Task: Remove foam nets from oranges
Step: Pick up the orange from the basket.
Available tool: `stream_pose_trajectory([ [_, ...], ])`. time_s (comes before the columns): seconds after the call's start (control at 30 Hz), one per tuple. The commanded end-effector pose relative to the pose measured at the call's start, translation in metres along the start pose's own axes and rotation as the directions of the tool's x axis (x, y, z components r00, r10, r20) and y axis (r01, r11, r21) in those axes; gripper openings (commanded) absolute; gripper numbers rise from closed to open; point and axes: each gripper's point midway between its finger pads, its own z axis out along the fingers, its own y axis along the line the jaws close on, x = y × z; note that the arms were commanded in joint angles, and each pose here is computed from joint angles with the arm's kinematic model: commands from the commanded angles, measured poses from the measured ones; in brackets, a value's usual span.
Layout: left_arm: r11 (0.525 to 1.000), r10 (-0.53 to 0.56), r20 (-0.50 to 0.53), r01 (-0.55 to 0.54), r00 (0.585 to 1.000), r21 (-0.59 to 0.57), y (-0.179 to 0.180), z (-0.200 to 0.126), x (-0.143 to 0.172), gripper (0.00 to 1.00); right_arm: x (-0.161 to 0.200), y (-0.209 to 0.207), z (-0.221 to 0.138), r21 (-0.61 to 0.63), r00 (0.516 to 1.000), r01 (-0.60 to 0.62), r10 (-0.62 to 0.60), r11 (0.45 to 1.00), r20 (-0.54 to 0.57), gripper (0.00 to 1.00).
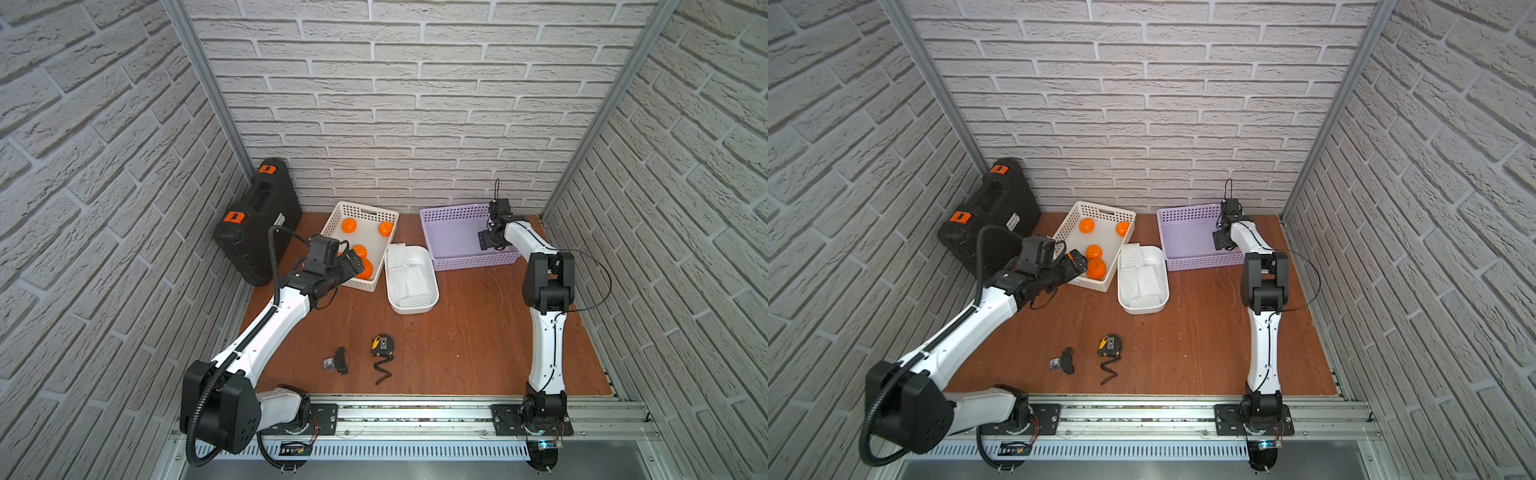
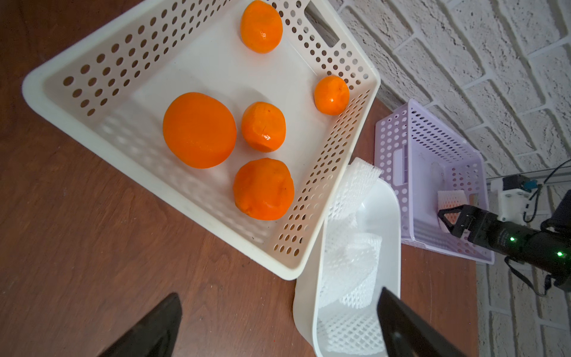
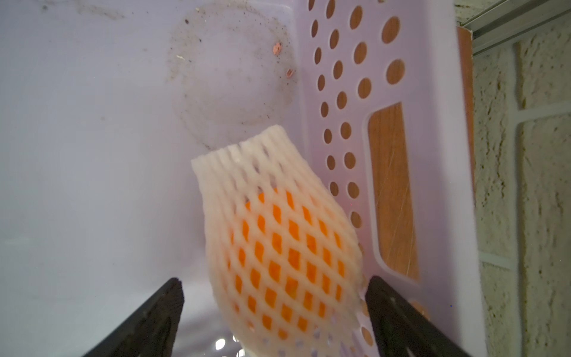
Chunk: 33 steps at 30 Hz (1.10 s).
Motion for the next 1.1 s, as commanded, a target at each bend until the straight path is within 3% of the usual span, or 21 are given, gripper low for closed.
stream_pose_trajectory([
  [0.0, 0.999, -0.013, 0.036, 0.011, 0.999, 0.051, -0.013, -0.002, -0.015, 0.98, -0.018, -0.006, -0.021, 0.028, 0.997, -0.006, 0.004, 1.0, 0.073, 0.93],
  [0.63, 0.997, -0.028, 0.018, 0.027, 0.999, 0.067, -0.014, 0.003, -0.014, 0.98, -0.019, -0.004, -0.003, 0.053, 0.998, 0.027, -0.029, 0.998, 0.05, 0.94],
  [1.07, 0.996, -0.048, 0.002, 0.048, 0.999, 0.08, -0.014, 0.008, -0.013, 0.98, -0.014, 0.004, 0.008, 0.037, 0.999, 0.044, -0.045, 0.998, 0.023, 0.88],
])
